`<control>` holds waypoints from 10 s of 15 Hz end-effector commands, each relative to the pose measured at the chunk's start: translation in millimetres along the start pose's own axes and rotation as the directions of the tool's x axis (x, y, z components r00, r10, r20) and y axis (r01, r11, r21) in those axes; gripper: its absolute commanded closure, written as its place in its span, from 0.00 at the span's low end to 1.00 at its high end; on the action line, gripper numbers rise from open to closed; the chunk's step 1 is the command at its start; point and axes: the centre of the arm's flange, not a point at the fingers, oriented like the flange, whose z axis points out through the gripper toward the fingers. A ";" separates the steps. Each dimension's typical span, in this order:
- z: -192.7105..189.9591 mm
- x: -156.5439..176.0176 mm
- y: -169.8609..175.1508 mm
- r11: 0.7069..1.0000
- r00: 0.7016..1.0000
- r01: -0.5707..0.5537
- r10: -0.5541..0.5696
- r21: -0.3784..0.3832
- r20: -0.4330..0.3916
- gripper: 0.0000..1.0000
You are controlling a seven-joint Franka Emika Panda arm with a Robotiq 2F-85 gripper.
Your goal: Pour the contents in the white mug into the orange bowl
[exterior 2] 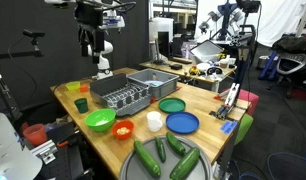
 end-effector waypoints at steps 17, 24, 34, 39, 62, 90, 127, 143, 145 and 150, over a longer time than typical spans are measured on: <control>33.5 64.5 34.7 0.853 0.859 -0.490 0.507 0.182 -0.065 0.00; 45.6 73.9 45.2 0.828 0.833 -0.531 0.549 0.179 -0.069 0.00; 74.9 109.1 72.2 0.597 0.637 -0.712 0.771 0.369 -0.018 0.00; 141.4 145.0 101.9 0.347 0.413 -0.826 0.909 0.444 0.057 0.00; 239.4 191.6 163.2 -0.009 0.099 -0.914 0.965 0.406 0.242 0.00; 319.1 223.3 208.9 -0.205 -0.062 -0.905 0.931 0.373 0.360 0.00; 242.6 148.2 187.8 -0.259 -0.227 -0.944 0.959 0.205 0.167 0.98; 234.3 103.3 138.3 -0.210 -0.218 -0.975 0.969 0.078 -0.115 0.98; 235.7 98.3 130.7 -0.178 -0.186 -0.982 0.973 0.067 -0.138 0.98; 239.0 91.5 106.7 -0.096 -0.102 -0.995 0.978 0.039 -0.184 0.98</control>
